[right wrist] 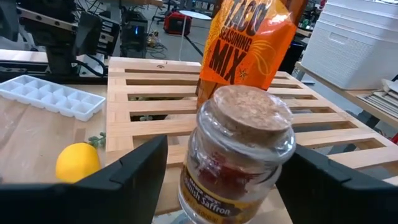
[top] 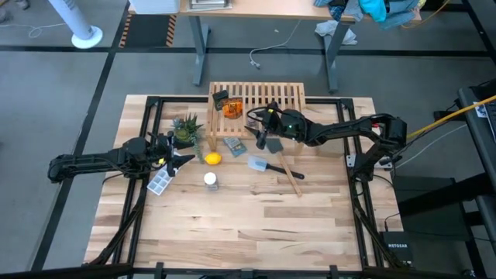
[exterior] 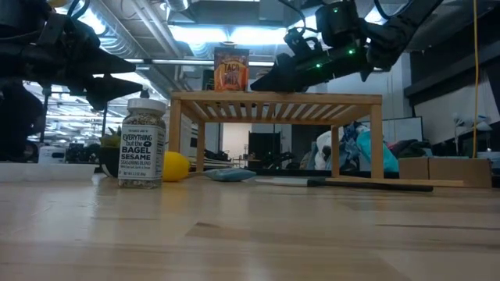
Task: Shelf spices
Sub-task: Remove the brown seasoning bottle from the shelf
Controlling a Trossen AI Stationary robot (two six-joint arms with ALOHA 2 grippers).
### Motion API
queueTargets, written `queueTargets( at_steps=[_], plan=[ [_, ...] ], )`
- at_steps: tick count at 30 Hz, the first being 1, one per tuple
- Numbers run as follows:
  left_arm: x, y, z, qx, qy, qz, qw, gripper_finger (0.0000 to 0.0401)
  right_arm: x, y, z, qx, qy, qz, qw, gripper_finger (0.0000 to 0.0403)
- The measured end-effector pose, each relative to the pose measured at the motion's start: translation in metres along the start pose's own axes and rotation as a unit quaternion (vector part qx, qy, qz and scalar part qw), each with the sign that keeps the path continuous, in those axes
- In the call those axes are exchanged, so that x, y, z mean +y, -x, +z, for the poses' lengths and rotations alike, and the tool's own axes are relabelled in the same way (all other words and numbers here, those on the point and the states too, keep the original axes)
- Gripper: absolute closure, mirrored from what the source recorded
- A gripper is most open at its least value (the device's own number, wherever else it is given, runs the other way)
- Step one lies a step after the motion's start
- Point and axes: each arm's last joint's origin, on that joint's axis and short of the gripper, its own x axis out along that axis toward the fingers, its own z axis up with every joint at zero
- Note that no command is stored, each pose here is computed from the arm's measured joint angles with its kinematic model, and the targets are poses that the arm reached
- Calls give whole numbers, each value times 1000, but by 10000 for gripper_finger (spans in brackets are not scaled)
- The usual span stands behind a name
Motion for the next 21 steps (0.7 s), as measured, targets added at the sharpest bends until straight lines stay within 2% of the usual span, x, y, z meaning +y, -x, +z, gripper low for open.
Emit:
queueTargets(
  at_steps=[3,8,17,21],
  plan=[
    [0,0,0,0,0,0,1000,143,0,0,0,0,0,0,1000,147],
    [0,0,0,0,0,0,1000,143,0,0,1,-3,0,0,1000,209],
    [0,0,0,0,3,0,1000,143,0,2,3,-4,-1,1,1000,209],
    [0,0,0,0,4,0,1000,143,6,10,17,-23,-14,5,1000,209]
  ],
)
